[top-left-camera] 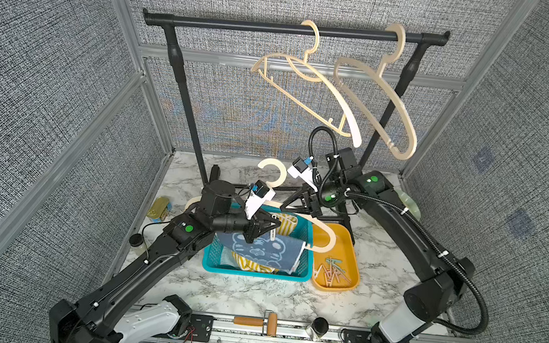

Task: Remove the clothespins securing towels to the hanger
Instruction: Remove the clothespin from the hanger, then place the clothespin in the storage box.

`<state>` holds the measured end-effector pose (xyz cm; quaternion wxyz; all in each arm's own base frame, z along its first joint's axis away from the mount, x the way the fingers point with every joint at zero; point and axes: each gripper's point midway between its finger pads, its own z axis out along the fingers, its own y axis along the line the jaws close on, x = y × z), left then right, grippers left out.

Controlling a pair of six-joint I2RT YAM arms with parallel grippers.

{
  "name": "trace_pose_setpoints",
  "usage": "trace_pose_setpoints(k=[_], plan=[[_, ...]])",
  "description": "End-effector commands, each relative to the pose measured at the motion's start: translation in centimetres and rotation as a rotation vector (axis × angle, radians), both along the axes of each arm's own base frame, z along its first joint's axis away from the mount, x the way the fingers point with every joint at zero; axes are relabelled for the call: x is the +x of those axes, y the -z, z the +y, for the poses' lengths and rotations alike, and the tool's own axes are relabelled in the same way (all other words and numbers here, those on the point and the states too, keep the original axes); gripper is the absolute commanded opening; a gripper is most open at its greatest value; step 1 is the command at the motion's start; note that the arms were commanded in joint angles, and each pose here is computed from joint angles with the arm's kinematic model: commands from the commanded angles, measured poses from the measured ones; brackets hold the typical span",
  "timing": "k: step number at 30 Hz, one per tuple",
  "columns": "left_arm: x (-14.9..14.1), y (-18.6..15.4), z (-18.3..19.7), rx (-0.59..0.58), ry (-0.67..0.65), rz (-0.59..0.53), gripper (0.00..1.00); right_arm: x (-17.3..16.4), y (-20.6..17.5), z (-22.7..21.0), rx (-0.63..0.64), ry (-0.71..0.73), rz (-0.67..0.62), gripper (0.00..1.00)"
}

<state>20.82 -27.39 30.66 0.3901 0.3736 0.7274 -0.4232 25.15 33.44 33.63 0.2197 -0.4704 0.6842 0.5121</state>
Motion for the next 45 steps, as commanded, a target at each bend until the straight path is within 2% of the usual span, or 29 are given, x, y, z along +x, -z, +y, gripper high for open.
trace_pose_setpoints(k=[1, 7, 11, 13, 17, 24, 30, 34, 40, 45], plan=[[0.5, -1.0, 0.2, -0.012, -0.041, -0.019, 0.0, 1.6, 0.1, 0.4, -0.009, 0.061, -0.03, 0.0], [1.1, -1.4, 0.8, -0.007, -0.094, -0.039, 0.0, 2.4, 0.6, 0.6, -0.03, 0.095, -0.025, 0.0], [0.7, -1.4, 0.7, -0.017, -0.084, -0.008, 0.0, 4.0, 1.1, 0.6, -0.063, 0.175, -0.043, 0.0], [-0.1, -1.3, 0.2, -0.026, -0.021, -0.008, 0.0, 4.8, 1.3, 0.6, -0.074, 0.213, -0.044, 0.0], [-1.1, -0.8, -0.2, -0.025, 0.025, 0.042, 0.0, 6.1, 1.1, 0.9, -0.067, 0.256, -0.04, 0.0], [-0.5, -3.5, 1.5, -0.028, -0.081, -0.072, 0.0, 7.0, 1.2, 1.1, -0.063, 0.289, -0.044, 0.0], [-0.5, -4.8, 1.3, -0.039, -0.071, -0.077, 0.0, 7.0, 1.2, 1.0, -0.068, 0.3, -0.044, 0.0], [-0.8, -3.1, 0.2, -0.027, -0.036, -0.02, 0.0, 7.5, 0.8, 0.8, -0.063, 0.324, -0.047, 0.0], [-3.2, -0.6, -3.8, -0.01, 0.048, 0.017, 0.0, 8.1, 0.2, 0.3, -0.038, 0.355, -0.031, 0.0], [-5.5, 1.3, -7.8, -0.065, 0.111, 0.076, 0.0, 8.1, 0.1, 0.2, -0.026, 0.364, -0.03, 0.0]])
